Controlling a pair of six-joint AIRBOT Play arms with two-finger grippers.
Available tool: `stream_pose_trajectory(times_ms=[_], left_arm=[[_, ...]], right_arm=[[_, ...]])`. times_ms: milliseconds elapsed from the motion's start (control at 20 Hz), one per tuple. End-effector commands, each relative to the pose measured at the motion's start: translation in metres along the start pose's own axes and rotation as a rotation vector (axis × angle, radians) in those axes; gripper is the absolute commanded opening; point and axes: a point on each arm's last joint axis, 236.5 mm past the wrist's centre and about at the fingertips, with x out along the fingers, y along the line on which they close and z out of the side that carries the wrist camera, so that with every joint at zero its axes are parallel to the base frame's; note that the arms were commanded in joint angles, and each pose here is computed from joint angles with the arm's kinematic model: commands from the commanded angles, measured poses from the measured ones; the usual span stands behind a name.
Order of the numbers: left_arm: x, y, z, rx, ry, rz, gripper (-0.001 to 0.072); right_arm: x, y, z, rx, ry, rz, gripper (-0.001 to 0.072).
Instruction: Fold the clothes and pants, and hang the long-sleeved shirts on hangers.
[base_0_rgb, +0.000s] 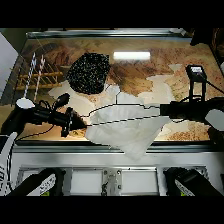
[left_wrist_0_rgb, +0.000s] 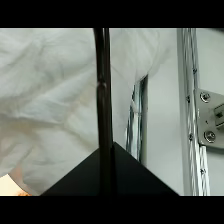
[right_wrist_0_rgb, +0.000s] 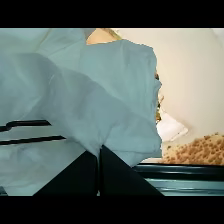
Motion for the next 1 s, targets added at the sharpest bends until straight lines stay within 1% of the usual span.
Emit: stream_pose_trajectory(times_ms=[0,150,350,600,750,950], left_arm=[[0.005,0.005,0.008,0.01,-0.051,-0.012,0.0009],[0.009,0.011,0.011,0.044,-0.053,0.016,0.0008],[0.018,0.011,0.015,0.065,-0.043,0.019,0.0009],[0.021,0.019,0.019,0.069,-0.051,0.052,0.0009],[0.014,0.029,0.032,0.049,-0.122,0.094,0.0009],[0.012,0.03,0.034,0.051,-0.134,0.1,0.0009]], right_arm=[[-0.002,0.009,0.005,-0.076,-0.022,0.036,0.0008],[-0.013,0.015,0.021,-0.098,-0.061,0.049,0.0007],[-0.02,0.032,0.04,-0.131,-0.073,0.083,0.0007],[-0.023,0.084,0.046,-0.239,-0.069,0.161,0.0006],[-0.027,0.116,0.046,-0.288,-0.082,0.213,0.0007],[-0.032,0.153,0.045,-0.343,-0.122,0.285,0.0007]])
